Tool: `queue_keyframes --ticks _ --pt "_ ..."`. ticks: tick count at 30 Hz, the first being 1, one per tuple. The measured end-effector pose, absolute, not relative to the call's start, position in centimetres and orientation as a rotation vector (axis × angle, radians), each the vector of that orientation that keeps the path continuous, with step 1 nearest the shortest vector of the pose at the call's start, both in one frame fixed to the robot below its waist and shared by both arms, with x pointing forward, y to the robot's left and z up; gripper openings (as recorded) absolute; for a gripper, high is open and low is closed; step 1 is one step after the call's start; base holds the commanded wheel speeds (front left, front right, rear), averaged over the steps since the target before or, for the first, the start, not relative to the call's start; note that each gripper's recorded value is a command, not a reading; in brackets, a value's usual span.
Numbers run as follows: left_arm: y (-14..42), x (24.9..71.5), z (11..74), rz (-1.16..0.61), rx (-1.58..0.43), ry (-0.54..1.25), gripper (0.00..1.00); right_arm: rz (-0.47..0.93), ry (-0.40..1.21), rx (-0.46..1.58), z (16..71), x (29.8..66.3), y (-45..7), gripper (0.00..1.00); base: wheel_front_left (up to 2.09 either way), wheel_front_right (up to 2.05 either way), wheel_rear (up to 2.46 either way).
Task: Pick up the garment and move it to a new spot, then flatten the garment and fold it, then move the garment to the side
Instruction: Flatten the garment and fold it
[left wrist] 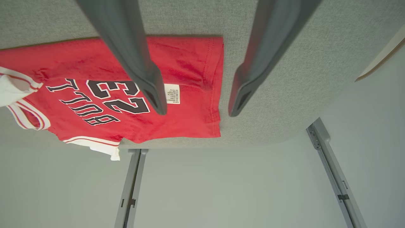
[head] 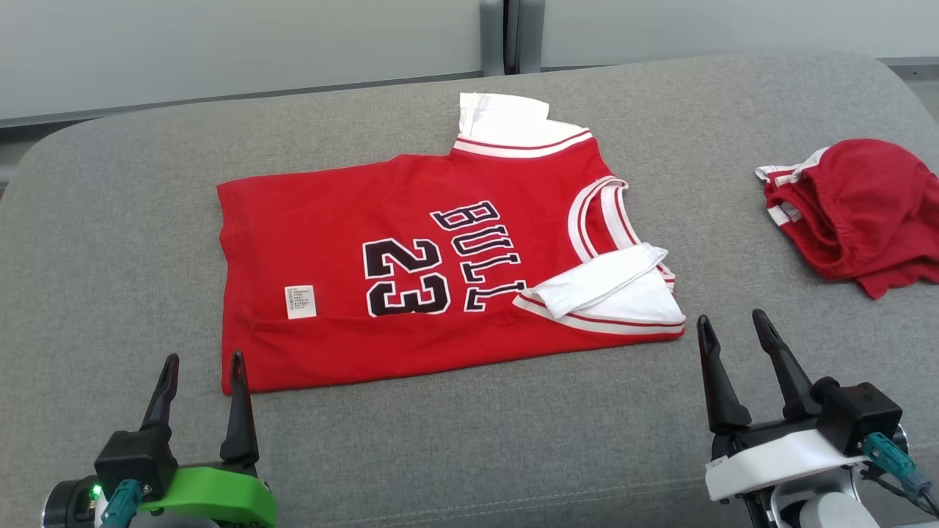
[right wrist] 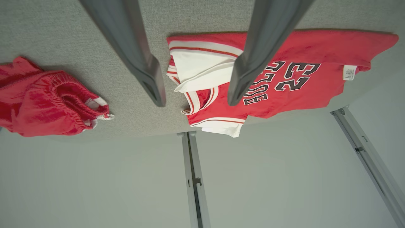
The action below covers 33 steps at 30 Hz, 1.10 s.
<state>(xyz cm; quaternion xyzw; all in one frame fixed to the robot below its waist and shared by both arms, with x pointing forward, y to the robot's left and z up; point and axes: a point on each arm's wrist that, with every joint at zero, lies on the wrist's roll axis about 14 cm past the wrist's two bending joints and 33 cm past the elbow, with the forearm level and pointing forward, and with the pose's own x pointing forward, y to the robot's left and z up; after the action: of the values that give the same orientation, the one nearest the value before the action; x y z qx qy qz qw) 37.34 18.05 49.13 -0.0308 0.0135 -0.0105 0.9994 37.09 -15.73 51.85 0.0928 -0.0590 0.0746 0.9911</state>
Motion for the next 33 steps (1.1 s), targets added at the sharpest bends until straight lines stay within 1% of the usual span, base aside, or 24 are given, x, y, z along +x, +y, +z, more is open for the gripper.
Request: queue_keyframes --ticks 7,15,18,28,33 --pt "18.0 37.6 46.8 -0.034 -0.114 0.132 1.00 0.140 -0.005 0.186 48.7 37.6 -16.2 1.00 0.00 0.00 0.00" --pt "17.7 38.9 42.4 -0.059 -0.195 0.324 1.00 0.144 0.178 0.178 43.8 39.7 -16.6 1.00 0.00 0.00 0.00" --pt "18.0 39.3 40.6 -0.051 -0.218 0.398 1.00 0.150 0.218 0.176 42.7 40.8 -16.6 1.00 0.00 0.00 0.00" --pt "19.2 40.1 36.7 -0.006 -0.291 0.529 1.00 0.174 0.352 0.195 39.1 42.7 -15.8 1.00 0.00 0.00 0.00" --pt "19.3 40.4 35.9 -0.002 -0.337 0.553 1.00 0.189 0.392 0.215 38.2 43.2 -15.1 1.00 0.00 0.00 0.00"
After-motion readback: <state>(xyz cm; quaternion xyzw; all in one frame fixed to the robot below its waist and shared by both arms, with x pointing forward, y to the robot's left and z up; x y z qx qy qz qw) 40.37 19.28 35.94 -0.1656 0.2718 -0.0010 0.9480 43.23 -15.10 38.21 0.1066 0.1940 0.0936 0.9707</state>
